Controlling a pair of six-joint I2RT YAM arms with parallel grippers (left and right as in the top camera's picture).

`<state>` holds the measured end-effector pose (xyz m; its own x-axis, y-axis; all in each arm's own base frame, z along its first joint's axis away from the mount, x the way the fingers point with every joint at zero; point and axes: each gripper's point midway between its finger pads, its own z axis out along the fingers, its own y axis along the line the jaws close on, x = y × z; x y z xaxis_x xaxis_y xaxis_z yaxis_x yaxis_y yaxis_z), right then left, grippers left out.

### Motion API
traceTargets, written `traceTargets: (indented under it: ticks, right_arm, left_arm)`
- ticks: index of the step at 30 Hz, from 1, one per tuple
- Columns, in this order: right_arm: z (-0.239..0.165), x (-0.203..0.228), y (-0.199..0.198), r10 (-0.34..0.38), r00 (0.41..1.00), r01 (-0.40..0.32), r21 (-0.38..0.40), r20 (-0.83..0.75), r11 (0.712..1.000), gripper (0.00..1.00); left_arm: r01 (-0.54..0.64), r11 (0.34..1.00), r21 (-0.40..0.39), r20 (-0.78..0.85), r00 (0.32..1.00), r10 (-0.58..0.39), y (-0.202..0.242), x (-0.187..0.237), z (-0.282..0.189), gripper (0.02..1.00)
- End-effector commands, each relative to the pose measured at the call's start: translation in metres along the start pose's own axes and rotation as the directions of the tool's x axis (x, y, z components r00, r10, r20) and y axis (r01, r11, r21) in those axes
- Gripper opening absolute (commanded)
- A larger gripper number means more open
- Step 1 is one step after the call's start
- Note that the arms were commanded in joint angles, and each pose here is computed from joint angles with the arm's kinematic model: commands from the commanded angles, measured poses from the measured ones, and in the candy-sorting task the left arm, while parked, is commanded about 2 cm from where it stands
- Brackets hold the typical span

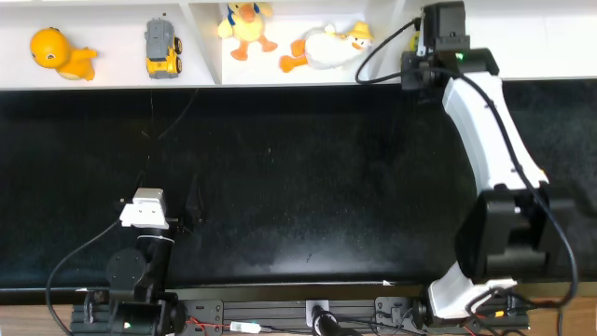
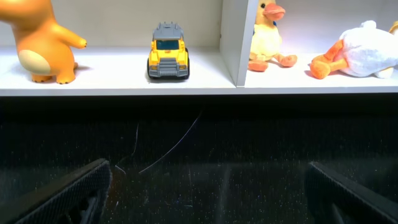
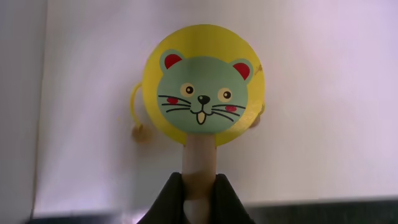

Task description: Store Toys

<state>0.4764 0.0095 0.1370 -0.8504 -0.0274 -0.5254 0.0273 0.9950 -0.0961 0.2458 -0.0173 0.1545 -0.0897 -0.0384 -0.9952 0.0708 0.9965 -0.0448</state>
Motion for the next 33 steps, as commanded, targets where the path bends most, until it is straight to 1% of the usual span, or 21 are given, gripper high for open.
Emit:
traceTargets:
  ticks: [1,3,6,12,15,17,21,22,24,25,27,30,33]
  right_arm:
    - [0.012,-0.018,0.010,-0.008,0.999,0.009,-0.039,0.034,0.999,0.095]
    - [0.020,-0.018,0.016,-0.008,0.999,0.010,-0.060,0.035,0.998,0.106]
    - [0.029,-0.015,0.022,-0.010,1.000,0.012,-0.091,0.022,0.996,0.148]
    - [0.027,-0.014,0.024,-0.011,1.000,0.013,-0.092,0.017,0.996,0.546]
    - [0.019,-0.008,0.022,-0.012,1.000,0.013,-0.089,0.001,0.996,0.627]
    - [0.010,0.001,0.017,-0.015,1.000,0.014,-0.070,-0.019,0.997,0.704]
    - [-0.012,0.032,0.006,-0.021,0.999,0.020,-0.027,-0.051,0.999,0.807]
    - [-0.018,0.041,0.003,-0.022,0.998,0.021,-0.013,-0.052,1.000,0.842]
    - [-0.033,0.062,-0.007,-0.022,0.998,0.024,0.028,-0.051,0.999,0.963]
    - [-0.040,0.071,-0.012,-0.022,0.999,0.024,0.047,-0.049,0.999,0.996]
    - [-0.057,0.086,-0.017,-0.020,0.999,0.022,0.058,-0.035,0.998,0.996]
    - [-0.086,0.105,-0.018,0.007,1.000,-0.007,0.037,-0.003,0.999,0.998]
    - [-0.116,0.125,-0.023,0.009,1.000,-0.010,0.037,0.009,0.999,0.998]
  left_arm:
    - [-0.018,1.000,0.008,0.007,1.000,0.018,-0.002,-0.001,-0.001,0.996]
    - [-0.018,1.000,0.008,0.007,1.000,0.018,-0.002,-0.001,-0.001,0.998]
    - [-0.018,1.000,0.008,0.007,1.000,0.018,-0.002,-0.001,-0.001,0.998]
    - [-0.018,1.000,0.008,0.007,1.000,0.018,-0.002,-0.001,-0.001,0.998]
    - [-0.018,1.000,0.008,0.007,1.000,0.018,-0.002,-0.001,-0.001,0.998]
    - [-0.018,1.000,0.008,0.007,1.000,0.018,-0.002,-0.001,-0.001,0.998]
    - [-0.018,1.000,0.008,0.007,1.000,0.018,-0.002,-0.001,-0.001,0.998]
    - [-0.018,1.000,0.008,0.007,1.000,0.018,-0.002,-0.001,-0.001,0.998]
    - [-0.018,1.000,0.008,0.007,1.000,0.018,-0.002,-0.001,-0.001,0.998]
    - [-0.018,1.000,0.008,0.008,1.000,0.018,-0.002,-0.002,-0.001,0.998]
    - [-0.018,1.000,0.008,0.007,1.000,0.018,-0.002,-0.001,-0.001,0.998]
    - [-0.018,1.000,0.008,0.007,1.000,0.018,-0.002,-0.001,-0.001,0.998]
    - [-0.018,1.000,0.008,0.007,1.000,0.018,-0.002,-0.001,-0.001,0.998]
